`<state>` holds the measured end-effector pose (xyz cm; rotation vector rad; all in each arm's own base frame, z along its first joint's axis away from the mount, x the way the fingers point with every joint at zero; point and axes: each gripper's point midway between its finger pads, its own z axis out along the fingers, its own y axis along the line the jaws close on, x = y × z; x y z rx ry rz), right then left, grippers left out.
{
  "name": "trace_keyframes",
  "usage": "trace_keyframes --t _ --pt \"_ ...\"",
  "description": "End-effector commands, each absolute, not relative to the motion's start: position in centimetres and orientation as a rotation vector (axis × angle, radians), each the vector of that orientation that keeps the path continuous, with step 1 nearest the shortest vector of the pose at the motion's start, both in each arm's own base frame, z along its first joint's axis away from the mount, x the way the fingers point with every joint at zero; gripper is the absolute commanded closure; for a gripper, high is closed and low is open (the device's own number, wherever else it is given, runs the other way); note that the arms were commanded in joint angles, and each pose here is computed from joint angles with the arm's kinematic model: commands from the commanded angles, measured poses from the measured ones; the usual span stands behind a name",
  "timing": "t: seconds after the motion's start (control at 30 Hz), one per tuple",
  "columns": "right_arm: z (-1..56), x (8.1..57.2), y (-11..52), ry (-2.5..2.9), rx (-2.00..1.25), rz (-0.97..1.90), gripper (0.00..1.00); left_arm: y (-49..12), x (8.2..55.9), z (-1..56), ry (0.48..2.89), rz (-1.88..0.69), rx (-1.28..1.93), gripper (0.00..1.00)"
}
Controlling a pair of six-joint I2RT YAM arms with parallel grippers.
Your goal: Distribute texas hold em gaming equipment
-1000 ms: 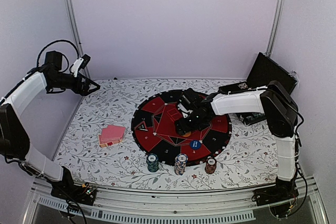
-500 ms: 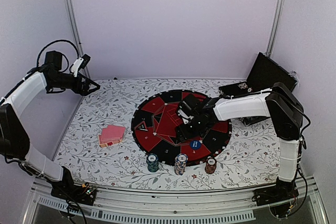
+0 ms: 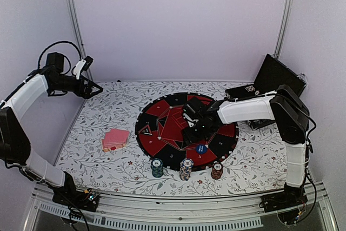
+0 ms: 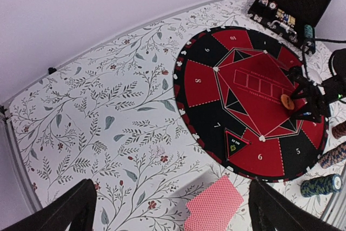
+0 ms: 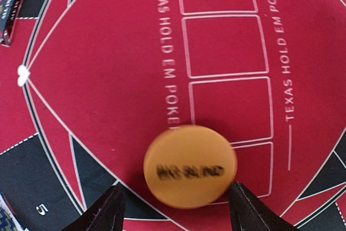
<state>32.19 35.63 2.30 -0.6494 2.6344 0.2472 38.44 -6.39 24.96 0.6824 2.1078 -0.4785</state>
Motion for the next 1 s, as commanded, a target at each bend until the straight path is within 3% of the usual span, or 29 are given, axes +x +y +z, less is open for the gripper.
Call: trace_keyframes --t 0.0,0.27,0.47,0.87,0.97 --pt "1.6 32.9 34.0 2.664 -0.592 0.173 0.32 -6.9 38.7 25.8 2.08 -0.48 0.706 0.0" --pt "2.0 33.2 34.4 2.654 -0.612 0.179 0.33 -6.7 38.7 25.6 2.086 -0.465 0.707 0.0" --pt "1.4 32.6 35.7 2.663 -0.64 0.254 0.41 -6.6 38.7 25.8 2.082 -0.45 0.712 0.0" --pt "0.0 31.6 36.2 2.692 -0.665 0.23 0.35 -6.6 38.6 26.1 2.073 -0.443 0.717 0.0" --pt "0.1 32.2 36.4 2.681 -0.659 0.218 0.43 -6.6 38.6 26.1 2.072 -0.437 0.719 0.0"
